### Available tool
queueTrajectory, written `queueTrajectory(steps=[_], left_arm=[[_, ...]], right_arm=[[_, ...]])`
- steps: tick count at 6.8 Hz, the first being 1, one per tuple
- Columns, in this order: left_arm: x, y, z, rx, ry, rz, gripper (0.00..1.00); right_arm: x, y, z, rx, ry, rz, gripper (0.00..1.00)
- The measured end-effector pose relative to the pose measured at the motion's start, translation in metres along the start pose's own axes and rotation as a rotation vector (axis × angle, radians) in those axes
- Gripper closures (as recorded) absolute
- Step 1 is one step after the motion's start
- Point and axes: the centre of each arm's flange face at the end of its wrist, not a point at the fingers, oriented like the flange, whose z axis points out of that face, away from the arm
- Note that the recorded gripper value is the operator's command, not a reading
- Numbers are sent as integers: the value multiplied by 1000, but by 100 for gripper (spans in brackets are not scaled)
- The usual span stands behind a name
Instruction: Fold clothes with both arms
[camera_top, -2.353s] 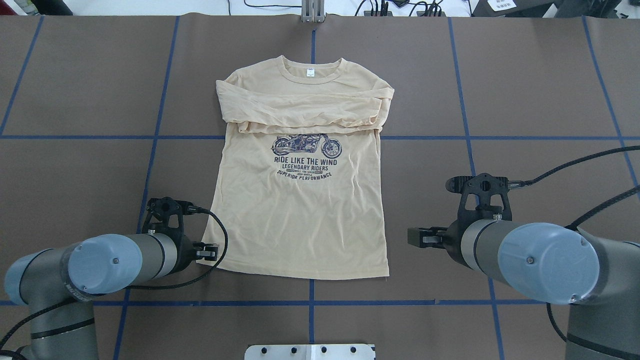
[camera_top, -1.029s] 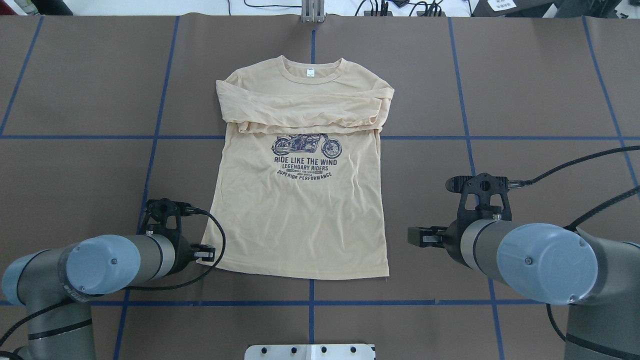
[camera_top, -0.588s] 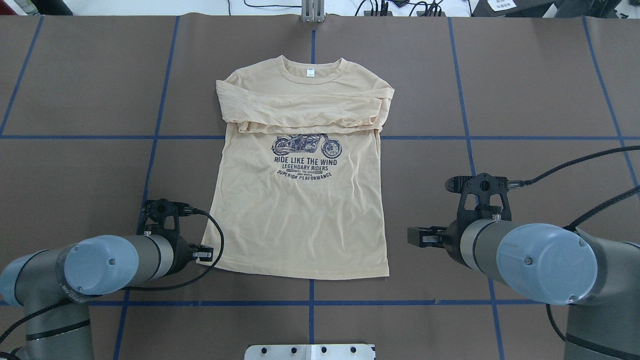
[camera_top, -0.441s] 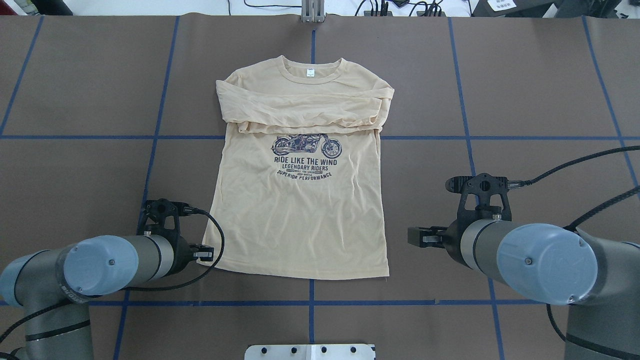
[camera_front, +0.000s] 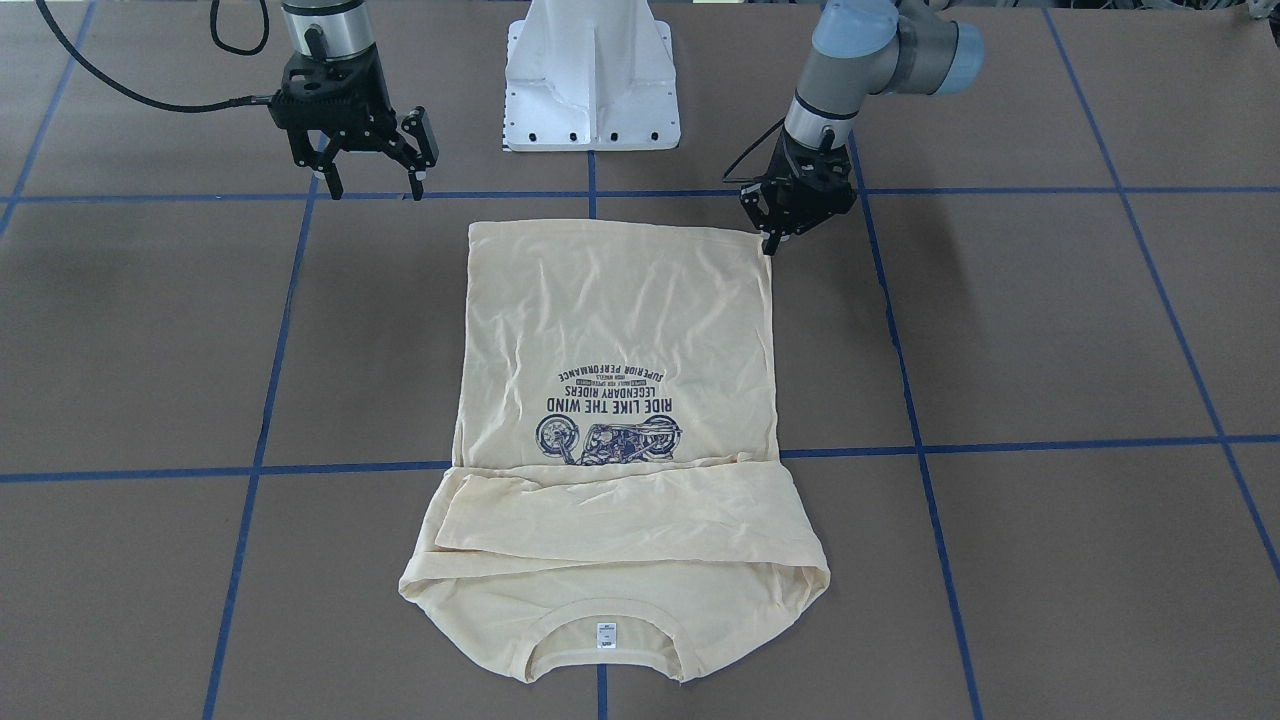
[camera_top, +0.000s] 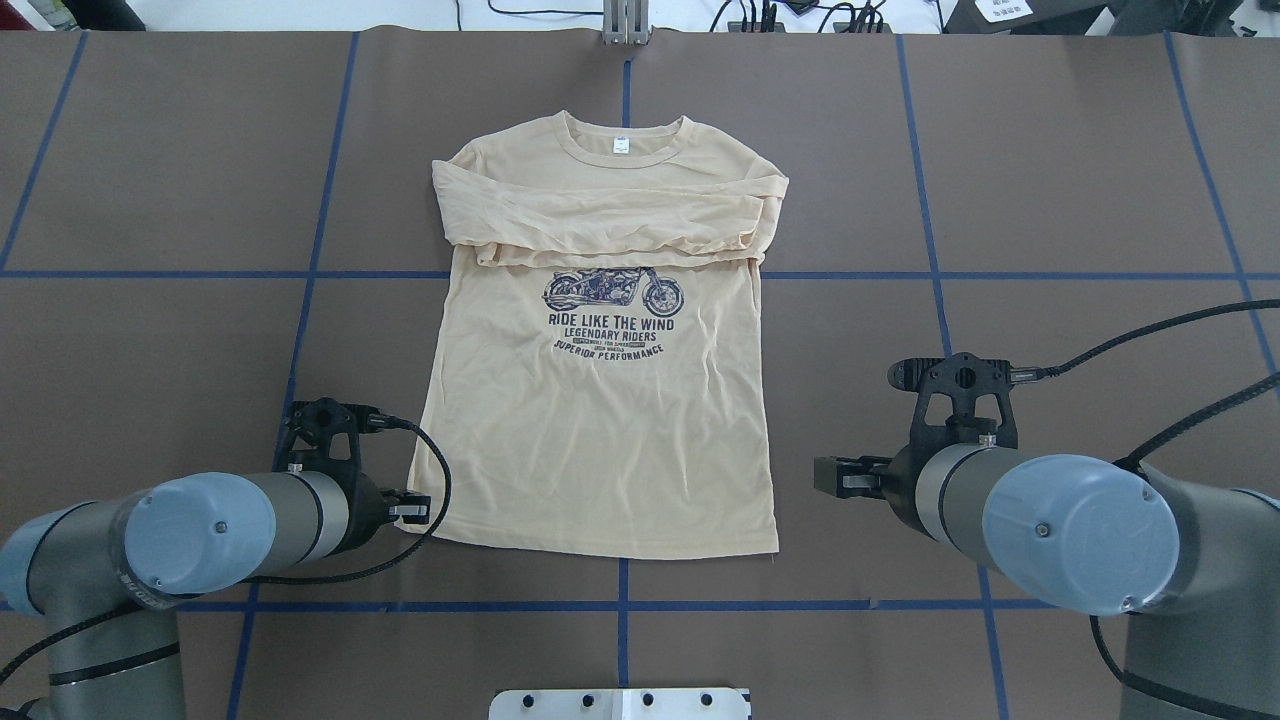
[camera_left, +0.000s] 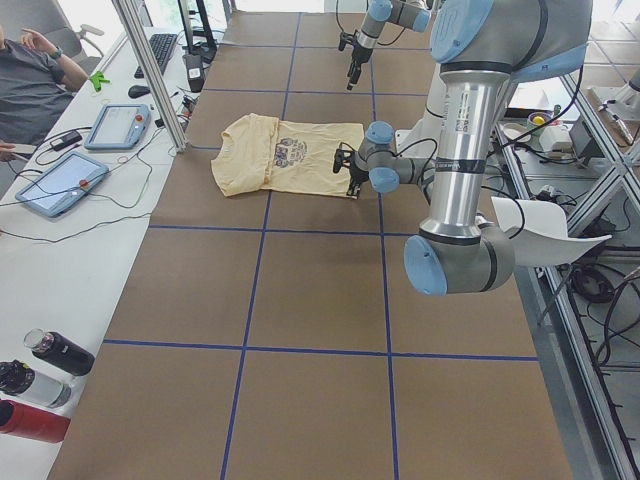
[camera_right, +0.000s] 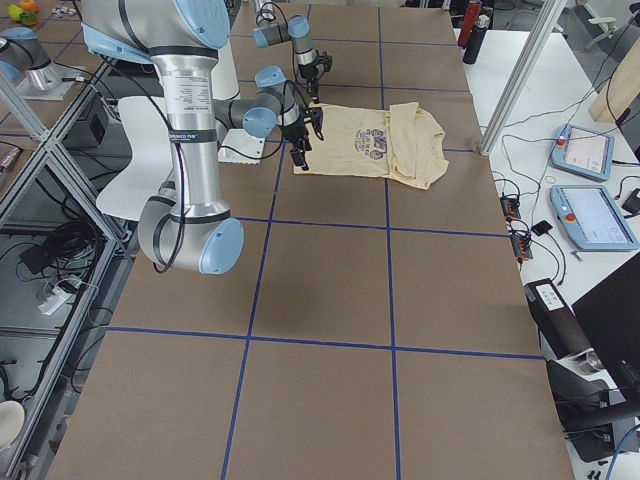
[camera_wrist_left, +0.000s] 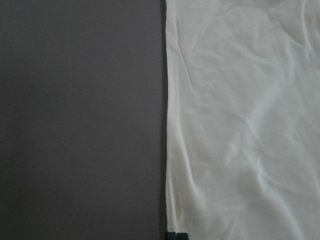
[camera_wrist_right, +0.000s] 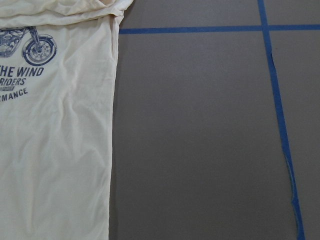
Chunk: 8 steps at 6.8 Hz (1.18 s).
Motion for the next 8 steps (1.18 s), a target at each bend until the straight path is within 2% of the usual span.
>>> queueTrajectory(steps=[1, 2, 3, 4, 5, 8], left_arm=[[1, 0, -2, 1, 5, 0, 100], [2, -1, -3, 2, 7, 0, 100], [3, -1, -4, 2, 9, 0, 100], [3, -1, -4, 3, 10, 0, 100], [4, -1, -4, 3, 12, 0, 100], [4, -1, -4, 3, 11, 0, 100]], right_arm=[[-8, 13, 16, 12, -7, 4, 5], [-16, 30, 41, 29, -20, -7, 19], [-21, 48, 61, 42, -27, -26, 25], [-26, 65, 71, 47, -31, -47, 27], [-33, 78, 76, 48, -35, -61, 34], [-60, 101, 89, 44, -38, -42, 46]])
